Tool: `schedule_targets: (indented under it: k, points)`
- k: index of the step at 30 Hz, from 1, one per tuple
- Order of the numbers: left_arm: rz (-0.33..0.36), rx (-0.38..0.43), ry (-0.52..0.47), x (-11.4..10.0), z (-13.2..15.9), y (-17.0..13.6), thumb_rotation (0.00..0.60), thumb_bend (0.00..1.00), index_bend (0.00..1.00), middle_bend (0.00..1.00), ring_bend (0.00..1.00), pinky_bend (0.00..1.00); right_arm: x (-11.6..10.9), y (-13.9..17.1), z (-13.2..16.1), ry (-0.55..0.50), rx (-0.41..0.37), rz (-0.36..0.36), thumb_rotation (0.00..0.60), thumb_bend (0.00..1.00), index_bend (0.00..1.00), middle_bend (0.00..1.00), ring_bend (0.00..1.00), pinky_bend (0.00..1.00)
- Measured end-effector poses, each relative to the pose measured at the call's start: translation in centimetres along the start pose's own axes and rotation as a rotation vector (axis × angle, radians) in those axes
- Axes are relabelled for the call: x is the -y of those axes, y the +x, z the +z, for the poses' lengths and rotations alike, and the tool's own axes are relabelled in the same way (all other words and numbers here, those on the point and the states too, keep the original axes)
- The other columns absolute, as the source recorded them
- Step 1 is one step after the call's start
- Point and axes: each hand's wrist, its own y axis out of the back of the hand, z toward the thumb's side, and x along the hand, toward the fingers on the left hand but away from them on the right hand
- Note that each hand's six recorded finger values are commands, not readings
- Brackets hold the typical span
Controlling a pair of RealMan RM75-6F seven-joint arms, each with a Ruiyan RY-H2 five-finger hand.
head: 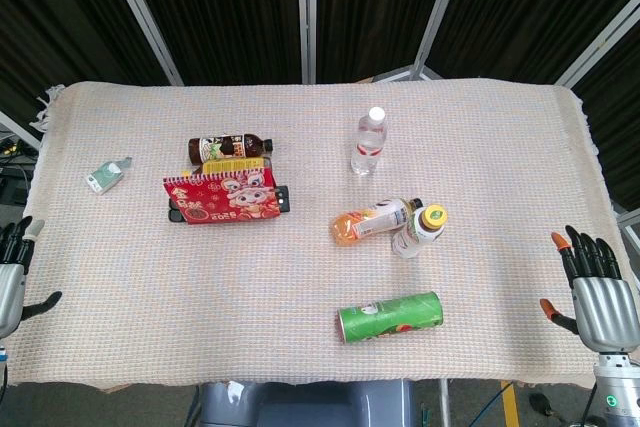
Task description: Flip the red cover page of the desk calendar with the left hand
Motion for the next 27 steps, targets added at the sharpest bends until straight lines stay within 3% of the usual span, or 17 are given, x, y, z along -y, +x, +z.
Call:
schedule_targets:
  k: [15,17,18,20,23,25,27]
  points:
    - [-0.014,-0.015,-0.028,0.33,-0.21,-0.08,0.6,0.07,0.0,0.0,0.0,0.0,0.06,-0.06,0.35,-0.018,-0.011,-0.002,0.6,0.12,0.0,0.0,0.0,0.0]
    - [-0.013,-0.016,-0.041,0.3,-0.23,-0.08,0.6,0.11,0.0,0.0,0.0,0.0,0.12,-0.07,0.46,-0.021,-0.013,0.001,0.6,0.12,0.0,0.0,0.0,0.0]
    - [-0.013,-0.018,-0.05,0.3,-0.24,-0.07,0.6,0.19,0.0,0.0,0.0,0.01,0.15,-0.09,0.51,-0.023,-0.013,0.003,0.6,0.12,0.0,0.0,0.0,0.0]
    - [-0.013,-0.019,-0.069,0.33,-0.21,-0.04,0.6,0.4,0.0,0.05,0.12,0.15,0.23,-0.12,0.54,-0.025,-0.015,0.007,0.6,0.12,0.0,0.0,0.0,0.0]
    - [-0.005,-0.027,-0.124,0.31,0.0,0.1,0.6,0.67,0.0,0.34,0.44,0.42,0.25,-0.12,0.5,-0.029,-0.014,0.011,0.6,0.12,0.0,0.0,0.0,0.0]
    - [0.013,-0.04,-0.189,0.24,0.3,0.36,0.6,0.78,0.0,0.53,0.59,0.53,0.24,-0.06,0.42,-0.033,-0.014,0.014,0.6,0.12,0.0,0.0,0.0,0.0]
    - [0.017,-0.052,-0.273,0.39,0.75,0.63,0.6,0.82,0.0,0.59,0.65,0.56,0.22,-0.01,0.39,-0.038,-0.016,0.016,0.6,0.12,0.01,0.0,0.0,0.0]
